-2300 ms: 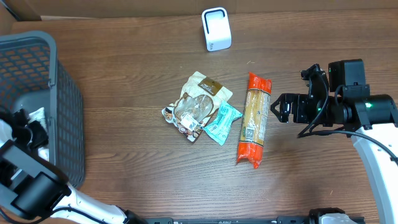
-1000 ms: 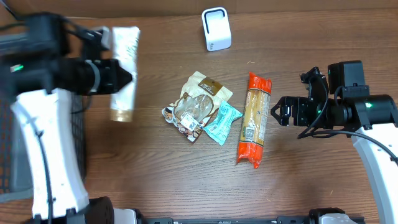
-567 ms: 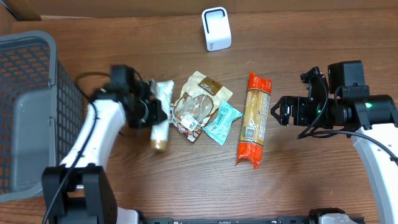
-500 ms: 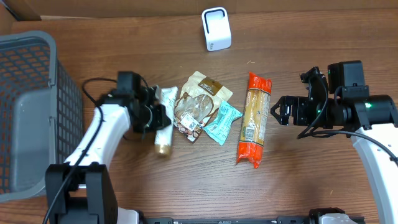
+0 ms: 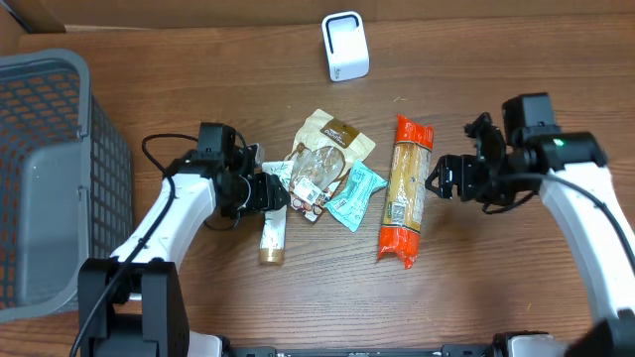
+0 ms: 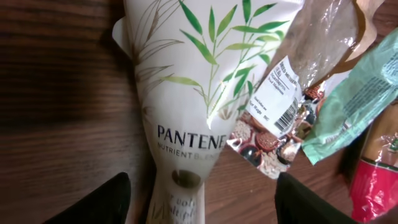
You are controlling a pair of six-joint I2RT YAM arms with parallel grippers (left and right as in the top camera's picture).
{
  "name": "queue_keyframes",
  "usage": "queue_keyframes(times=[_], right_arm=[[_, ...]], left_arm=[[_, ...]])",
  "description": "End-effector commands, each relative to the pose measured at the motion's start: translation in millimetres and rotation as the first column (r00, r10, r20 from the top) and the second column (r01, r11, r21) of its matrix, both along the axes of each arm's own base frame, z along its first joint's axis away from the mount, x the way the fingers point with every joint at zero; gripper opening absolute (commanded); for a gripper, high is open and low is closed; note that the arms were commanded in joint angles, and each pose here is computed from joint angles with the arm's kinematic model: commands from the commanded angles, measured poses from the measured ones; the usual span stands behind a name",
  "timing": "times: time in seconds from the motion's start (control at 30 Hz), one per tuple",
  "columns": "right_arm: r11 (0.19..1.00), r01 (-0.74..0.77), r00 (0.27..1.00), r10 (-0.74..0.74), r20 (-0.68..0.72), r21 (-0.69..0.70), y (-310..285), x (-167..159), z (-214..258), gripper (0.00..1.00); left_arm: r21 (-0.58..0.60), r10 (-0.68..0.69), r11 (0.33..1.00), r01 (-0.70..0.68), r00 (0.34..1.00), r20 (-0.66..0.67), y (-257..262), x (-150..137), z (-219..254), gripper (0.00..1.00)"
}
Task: Scan the item barcode
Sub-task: 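Lower the Pantene tube onto the table left of the snack bag, then move the right gripper onto the spaghetti pack and grasp it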
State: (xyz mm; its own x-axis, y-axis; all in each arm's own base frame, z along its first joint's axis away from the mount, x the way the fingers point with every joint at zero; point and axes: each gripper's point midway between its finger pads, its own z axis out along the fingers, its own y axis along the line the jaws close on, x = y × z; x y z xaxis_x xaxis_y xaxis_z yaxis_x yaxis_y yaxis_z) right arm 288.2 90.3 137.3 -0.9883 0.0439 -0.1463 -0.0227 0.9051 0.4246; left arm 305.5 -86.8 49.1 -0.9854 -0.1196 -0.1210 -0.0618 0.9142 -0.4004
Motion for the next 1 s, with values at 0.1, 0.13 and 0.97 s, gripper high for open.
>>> queue_keyframes(times=[0.1,0.13,0.97], right_arm=[[0.997,-0.038,0.993,0.044,-0.110,0.062,11.6,3.0,-34.0,0.77],[0.997,-0.037,0.992,0.044,-0.120,0.061,11.5,4.5,-38.8,0.76],[0.968,0.002,0.999,0.011,-0.051,0.251,27.9,10.3,-131.7,0.82]], left_arm=[[0.021,-0.006,1.000,0.004,0.995,0.095,-0.2,33.8,63.4,0.85],[0.022,-0.008,1.000,0.006,0.995,0.100,-0.3,35.5,69.7,0.92],[0.173,-0.030,0.985,-0.003,0.982,0.187,22.9,56.2,88.8,1.00]])
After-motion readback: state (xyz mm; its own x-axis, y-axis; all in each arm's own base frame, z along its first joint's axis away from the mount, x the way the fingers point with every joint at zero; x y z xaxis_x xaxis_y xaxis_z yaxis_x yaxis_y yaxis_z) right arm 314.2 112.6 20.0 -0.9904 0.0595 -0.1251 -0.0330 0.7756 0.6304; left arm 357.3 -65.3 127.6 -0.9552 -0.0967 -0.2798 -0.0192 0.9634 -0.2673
